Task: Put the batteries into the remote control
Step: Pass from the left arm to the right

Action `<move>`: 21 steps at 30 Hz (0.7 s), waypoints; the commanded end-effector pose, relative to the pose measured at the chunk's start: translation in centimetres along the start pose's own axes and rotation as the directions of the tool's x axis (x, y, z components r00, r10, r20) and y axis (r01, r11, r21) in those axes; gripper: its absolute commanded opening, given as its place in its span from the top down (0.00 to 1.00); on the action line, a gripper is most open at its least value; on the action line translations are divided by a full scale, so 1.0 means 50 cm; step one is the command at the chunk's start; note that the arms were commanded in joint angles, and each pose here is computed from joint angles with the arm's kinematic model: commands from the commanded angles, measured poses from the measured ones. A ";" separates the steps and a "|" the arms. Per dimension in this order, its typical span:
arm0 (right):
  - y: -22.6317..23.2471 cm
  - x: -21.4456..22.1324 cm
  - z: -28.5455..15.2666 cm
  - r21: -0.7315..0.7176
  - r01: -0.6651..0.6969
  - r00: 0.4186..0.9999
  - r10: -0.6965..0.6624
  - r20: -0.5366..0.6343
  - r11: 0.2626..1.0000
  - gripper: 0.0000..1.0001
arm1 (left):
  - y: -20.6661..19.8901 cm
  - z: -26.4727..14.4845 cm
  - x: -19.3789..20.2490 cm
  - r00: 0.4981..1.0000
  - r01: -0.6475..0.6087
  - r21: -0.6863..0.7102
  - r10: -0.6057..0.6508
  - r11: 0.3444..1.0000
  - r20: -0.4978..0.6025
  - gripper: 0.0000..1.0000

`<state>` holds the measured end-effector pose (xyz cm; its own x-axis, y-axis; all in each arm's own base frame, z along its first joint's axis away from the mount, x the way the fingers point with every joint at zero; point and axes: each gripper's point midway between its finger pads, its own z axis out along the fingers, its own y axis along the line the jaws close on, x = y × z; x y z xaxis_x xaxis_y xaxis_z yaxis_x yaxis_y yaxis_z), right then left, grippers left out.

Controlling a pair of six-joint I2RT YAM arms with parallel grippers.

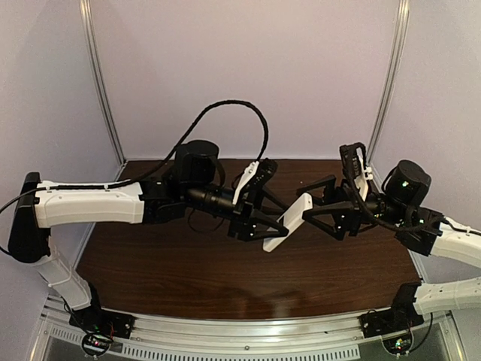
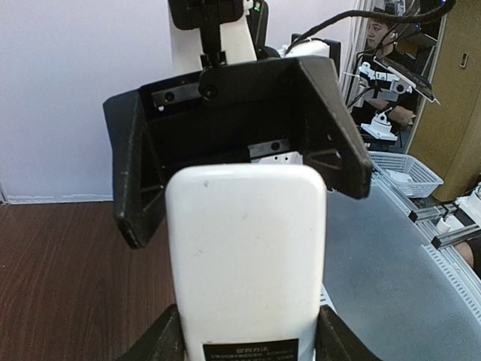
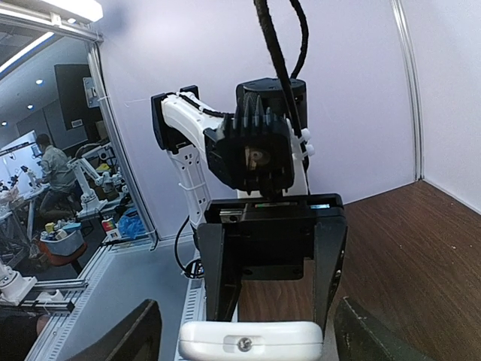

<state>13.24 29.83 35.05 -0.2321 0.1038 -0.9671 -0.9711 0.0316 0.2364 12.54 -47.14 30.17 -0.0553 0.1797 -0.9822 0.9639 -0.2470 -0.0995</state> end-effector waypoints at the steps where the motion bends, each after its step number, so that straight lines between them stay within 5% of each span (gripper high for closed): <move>1: 0.002 -0.009 0.013 0.019 0.048 0.999 -0.048 -0.001 0.999 0.22 | -0.015 -0.023 -0.063 0.993 -0.053 0.008 0.052 0.999 0.109 0.63; 10: -0.003 -0.004 0.026 0.032 0.045 0.999 -0.045 -0.010 0.998 0.35 | -0.009 -0.026 -0.071 0.989 -0.059 -0.018 0.061 0.998 0.133 0.63; 15: -0.011 -0.009 0.025 0.063 0.045 0.999 -0.045 -0.001 0.997 0.49 | -0.005 -0.029 -0.069 0.989 -0.052 -0.031 0.055 0.998 0.138 0.62; 21: -0.027 -0.011 0.021 0.118 0.039 0.999 -0.038 -0.014 0.992 0.67 | 0.027 -0.051 -0.052 0.993 0.002 -0.094 0.010 0.996 0.120 0.39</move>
<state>14.02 31.07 34.12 -0.1882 0.0734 -0.9794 -0.9757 0.1001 0.1950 13.15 -46.89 30.84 -0.1070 0.1279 -0.9860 0.9677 -0.2142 -0.1328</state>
